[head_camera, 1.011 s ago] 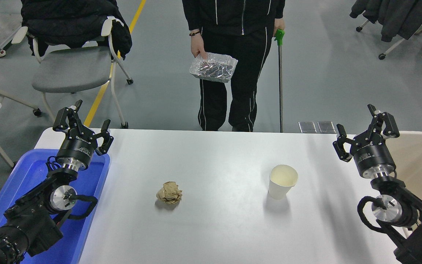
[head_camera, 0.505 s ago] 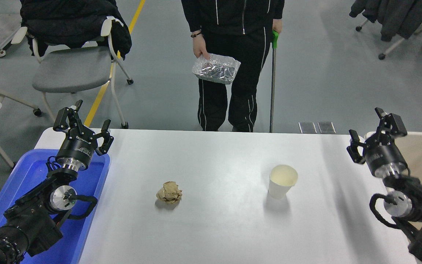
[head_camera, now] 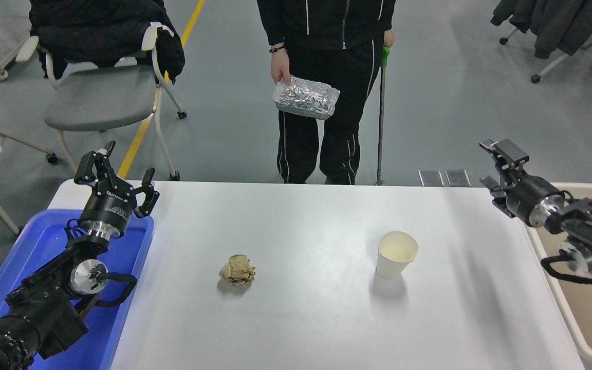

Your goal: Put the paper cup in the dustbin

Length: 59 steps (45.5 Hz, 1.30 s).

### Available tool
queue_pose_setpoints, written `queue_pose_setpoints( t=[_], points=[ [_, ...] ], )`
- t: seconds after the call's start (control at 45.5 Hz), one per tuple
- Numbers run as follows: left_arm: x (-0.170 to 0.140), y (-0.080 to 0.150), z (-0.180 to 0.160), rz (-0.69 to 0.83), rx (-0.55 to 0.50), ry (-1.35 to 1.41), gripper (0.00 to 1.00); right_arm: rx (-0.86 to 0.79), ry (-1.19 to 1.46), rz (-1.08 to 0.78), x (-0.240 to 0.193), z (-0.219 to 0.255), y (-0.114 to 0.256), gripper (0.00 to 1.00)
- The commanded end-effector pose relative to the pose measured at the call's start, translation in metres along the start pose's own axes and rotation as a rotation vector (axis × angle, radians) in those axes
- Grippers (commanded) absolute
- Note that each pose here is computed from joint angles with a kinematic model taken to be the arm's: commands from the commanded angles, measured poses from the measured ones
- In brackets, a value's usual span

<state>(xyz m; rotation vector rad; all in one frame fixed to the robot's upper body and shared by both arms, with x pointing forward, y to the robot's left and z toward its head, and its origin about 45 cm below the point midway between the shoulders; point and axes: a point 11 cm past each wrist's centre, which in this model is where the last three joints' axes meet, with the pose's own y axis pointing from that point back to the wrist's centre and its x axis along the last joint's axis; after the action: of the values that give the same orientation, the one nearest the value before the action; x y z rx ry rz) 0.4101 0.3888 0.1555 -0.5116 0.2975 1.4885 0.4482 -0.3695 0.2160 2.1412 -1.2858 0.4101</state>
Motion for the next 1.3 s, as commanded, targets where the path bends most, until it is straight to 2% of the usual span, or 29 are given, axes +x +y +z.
queue_pose_setpoints(
  t=[0.0, 0.22, 0.505, 0.769, 0.879, 1.275],
  points=[
    [0.0, 0.0, 0.0, 0.0, 0.0, 0.0, 1.0, -0.049, 0.418, -0.323, -0.009, -0.04, 0.009, 0.99],
    [0.0, 0.0, 0.0, 0.0, 0.0, 0.0, 1.0, -0.039, 0.773, -0.607, -0.037, -0.059, 0.01, 0.99],
    [0.0, 0.0, 0.0, 0.0, 0.0, 0.0, 1.0, 0.023, 0.877, -0.745, -0.09, -0.075, -0.012, 0.99],
    [0.0, 0.0, 0.0, 0.001, 0.0, -0.001, 1.0, 0.017, 0.87, -0.735, -0.134, -0.04, -0.025, 0.99],
    [0.0, 0.0, 0.0, 0.0, -0.001, 0.0, 1.0, -0.033, 0.873, -0.706, -0.127, -0.02, -0.026, 0.99],
    [0.0, 0.0, 0.0, 0.0, 0.0, 0.0, 1.0, -0.083, 0.892, -0.642, -0.117, 0.002, -0.032, 0.98]
  ],
)
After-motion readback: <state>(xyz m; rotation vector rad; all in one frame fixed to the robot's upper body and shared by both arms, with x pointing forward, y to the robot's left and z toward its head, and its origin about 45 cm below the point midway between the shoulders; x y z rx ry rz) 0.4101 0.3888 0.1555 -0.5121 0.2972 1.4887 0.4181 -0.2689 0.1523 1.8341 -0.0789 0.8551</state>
